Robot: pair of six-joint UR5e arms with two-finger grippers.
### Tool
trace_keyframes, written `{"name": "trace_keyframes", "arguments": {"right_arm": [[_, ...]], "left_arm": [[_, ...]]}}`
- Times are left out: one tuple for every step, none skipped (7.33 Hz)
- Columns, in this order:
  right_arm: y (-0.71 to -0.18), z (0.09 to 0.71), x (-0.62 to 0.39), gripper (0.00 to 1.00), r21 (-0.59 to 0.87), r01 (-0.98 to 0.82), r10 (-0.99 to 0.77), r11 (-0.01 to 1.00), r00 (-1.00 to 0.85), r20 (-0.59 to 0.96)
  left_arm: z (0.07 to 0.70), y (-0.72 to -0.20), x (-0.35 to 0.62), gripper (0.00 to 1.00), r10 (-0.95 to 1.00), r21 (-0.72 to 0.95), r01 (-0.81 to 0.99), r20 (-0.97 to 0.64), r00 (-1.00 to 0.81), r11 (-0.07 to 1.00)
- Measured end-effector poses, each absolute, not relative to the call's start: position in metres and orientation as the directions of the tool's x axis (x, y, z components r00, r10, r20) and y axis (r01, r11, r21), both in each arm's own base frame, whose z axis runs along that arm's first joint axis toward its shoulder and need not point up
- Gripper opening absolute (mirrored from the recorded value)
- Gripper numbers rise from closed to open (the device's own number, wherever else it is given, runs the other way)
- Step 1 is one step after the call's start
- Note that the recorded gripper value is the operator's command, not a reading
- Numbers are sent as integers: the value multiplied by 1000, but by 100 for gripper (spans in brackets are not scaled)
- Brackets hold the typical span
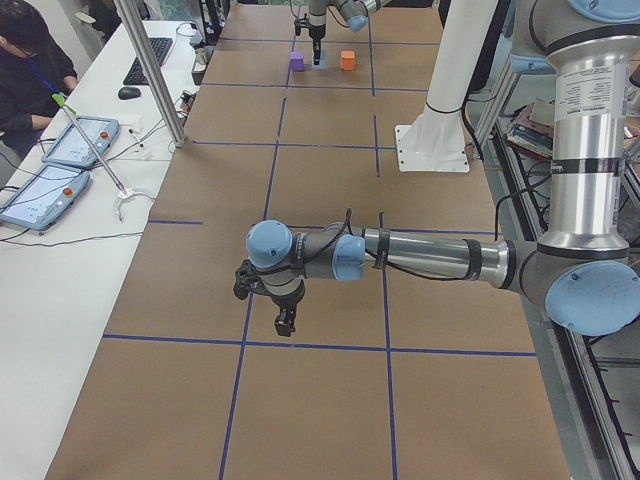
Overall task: Place blue block between orange and purple blocks
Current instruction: 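Carry the cube with the right gripper between the purple and orange cubes, then open the right gripper and release the light blue cube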
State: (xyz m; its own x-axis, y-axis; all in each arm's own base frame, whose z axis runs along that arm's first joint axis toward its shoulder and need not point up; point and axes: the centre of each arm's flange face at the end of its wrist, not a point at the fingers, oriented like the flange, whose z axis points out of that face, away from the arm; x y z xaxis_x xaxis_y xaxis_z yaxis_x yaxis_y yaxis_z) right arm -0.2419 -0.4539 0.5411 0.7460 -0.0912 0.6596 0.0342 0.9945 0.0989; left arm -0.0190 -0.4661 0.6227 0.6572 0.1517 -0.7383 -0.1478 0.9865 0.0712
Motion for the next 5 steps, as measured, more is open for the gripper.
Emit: {"name": "trace_keyframes", "arguments": {"right_arm": [[-446, 558, -235, 62, 89, 34, -84, 995, 750, 656], [-442, 573, -232, 85, 78, 35, -78, 996, 756, 650], [-441, 582, -231, 100, 77, 35, -77, 996, 755, 651], [-441, 587, -231, 100, 83, 33, -80, 996, 751, 655], [-441, 588, -232, 100, 87, 33, -83, 996, 748, 659]], "left_arm": [[622, -466, -19, 100, 153, 73, -148, -738, 657, 986], [621, -466, -19, 100, 154, 74, -148, -738, 657, 986], [621, -466, -19, 100, 155, 75, -149, -738, 657, 986], [621, -467, -19, 100, 156, 76, -149, -738, 657, 986], [621, -467, -19, 100, 155, 75, -148, -738, 657, 986]]}}
